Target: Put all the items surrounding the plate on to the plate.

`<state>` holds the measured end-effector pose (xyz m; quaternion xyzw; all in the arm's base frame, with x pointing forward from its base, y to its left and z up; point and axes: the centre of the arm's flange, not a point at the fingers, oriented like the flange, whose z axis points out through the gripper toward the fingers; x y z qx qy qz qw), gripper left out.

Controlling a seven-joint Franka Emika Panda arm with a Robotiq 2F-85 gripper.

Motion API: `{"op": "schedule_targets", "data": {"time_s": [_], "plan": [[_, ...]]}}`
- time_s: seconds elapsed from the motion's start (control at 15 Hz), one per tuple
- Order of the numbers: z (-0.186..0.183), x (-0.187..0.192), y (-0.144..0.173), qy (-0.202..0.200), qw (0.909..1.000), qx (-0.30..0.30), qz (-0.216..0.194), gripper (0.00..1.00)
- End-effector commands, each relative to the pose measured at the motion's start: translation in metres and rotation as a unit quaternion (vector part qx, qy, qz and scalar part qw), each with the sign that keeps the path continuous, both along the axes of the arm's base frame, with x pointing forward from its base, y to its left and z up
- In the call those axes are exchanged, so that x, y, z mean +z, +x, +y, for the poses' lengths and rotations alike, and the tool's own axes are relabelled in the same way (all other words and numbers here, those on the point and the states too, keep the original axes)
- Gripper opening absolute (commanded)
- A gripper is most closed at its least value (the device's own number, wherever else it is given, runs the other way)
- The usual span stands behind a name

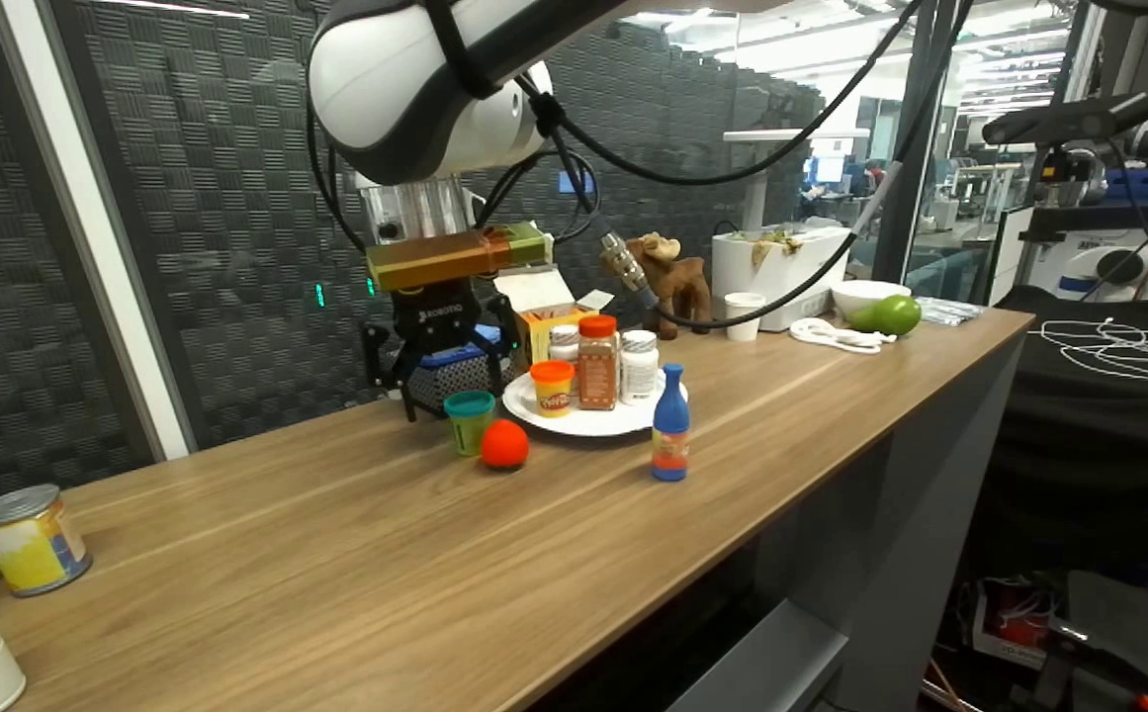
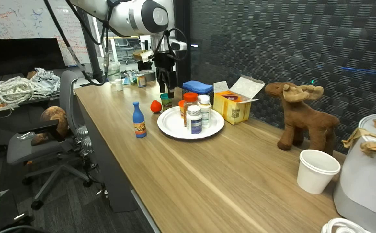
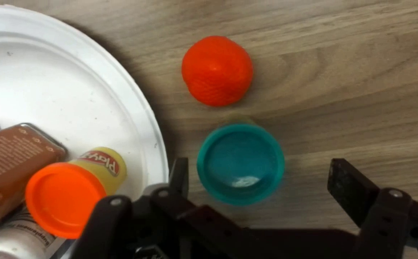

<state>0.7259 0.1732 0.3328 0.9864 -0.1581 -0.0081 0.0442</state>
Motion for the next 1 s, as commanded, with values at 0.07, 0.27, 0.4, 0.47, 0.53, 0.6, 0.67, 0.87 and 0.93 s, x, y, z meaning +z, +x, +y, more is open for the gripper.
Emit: {"op": "schedule_targets", "data": {"time_s": [0.07, 0.27, 0.4, 0.47, 0.53, 0.6, 0.67, 0.87, 0.93], "plan": [[0.003, 0.005, -0.008, -0.007, 0.9999, -0.007, 0.007, 0.85], [0.002, 0.006, -0.009, -0.007, 0.9999, -0.01, 0.005, 0.58], [0.002, 0.008, -0.009, -0.007, 0.9999, -0.013, 0.004, 0.42], [0.002, 0.008, -0.009, -0.007, 0.9999, -0.015, 0.003, 0.33], [0.003, 0.009, -0.009, -0.007, 0.9998, -0.017, 0.002, 0.28], [0.003, 0.011, -0.01, -0.008, 0.9998, -0.019, -0.001, 0.28], [0.003, 0.013, -0.011, -0.009, 0.9997, -0.021, -0.004, 0.28], [-0.002, 0.031, -0.018, -0.012, 0.999, -0.037, -0.021, 0.28], [-0.005, 0.038, -0.023, -0.01, 0.9986, -0.044, -0.027, 0.28]]}}
